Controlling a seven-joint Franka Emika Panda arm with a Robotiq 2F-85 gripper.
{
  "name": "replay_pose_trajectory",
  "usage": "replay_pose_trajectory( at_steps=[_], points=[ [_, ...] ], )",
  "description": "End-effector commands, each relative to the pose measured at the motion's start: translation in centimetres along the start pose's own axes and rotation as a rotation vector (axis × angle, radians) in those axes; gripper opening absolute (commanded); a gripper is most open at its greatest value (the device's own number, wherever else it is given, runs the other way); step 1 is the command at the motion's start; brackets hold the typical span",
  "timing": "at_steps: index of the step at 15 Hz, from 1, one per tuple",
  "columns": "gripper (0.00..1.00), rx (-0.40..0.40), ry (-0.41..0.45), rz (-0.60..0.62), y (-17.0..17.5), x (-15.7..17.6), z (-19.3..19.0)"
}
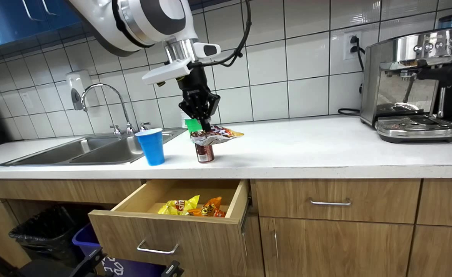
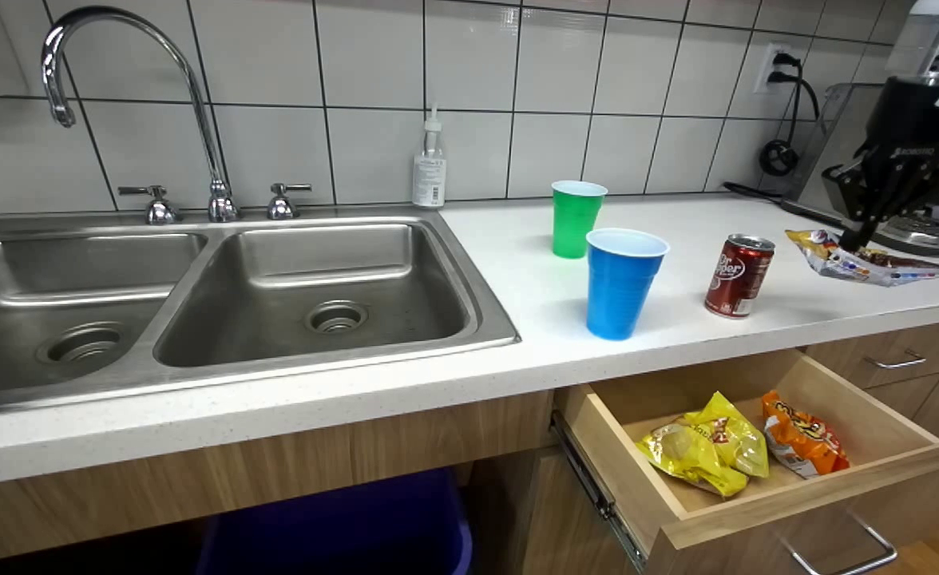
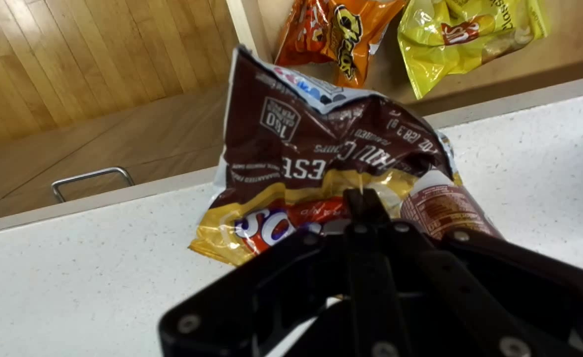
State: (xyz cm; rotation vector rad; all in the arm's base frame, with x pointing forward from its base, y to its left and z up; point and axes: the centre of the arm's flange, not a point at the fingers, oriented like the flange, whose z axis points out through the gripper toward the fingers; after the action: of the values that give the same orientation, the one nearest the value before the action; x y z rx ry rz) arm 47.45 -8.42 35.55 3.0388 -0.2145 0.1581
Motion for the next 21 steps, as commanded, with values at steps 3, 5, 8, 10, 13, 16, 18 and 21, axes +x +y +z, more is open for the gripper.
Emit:
replay_pose_trajectory(
  at_steps=[3, 5, 8, 10, 13, 16, 18, 21],
  points=[
    [0.0, -0.008, 0.003, -0.046, -2.4, -3.6, 0.0],
    [0.0, -0.008, -0.007, -0.056, -3.5, -4.5, 0.4],
    [0.0, -0.007, -0.019, -0.091, -5.0, -5.8, 1.0],
    [0.0, -0.006, -0.027, -0.115, -6.2, -6.5, 1.5],
    [0.0, 0.003, -0.034, -0.155, -8.1, -7.5, 2.5],
    [0.0, 0.011, -0.038, -0.174, -10.0, -8.3, 3.3],
    [0.0, 0.012, -0.034, -0.179, -11.1, -8.7, 3.7],
    [0.0, 0.013, -0.032, -0.187, -12.4, -9.4, 4.4]
  ],
)
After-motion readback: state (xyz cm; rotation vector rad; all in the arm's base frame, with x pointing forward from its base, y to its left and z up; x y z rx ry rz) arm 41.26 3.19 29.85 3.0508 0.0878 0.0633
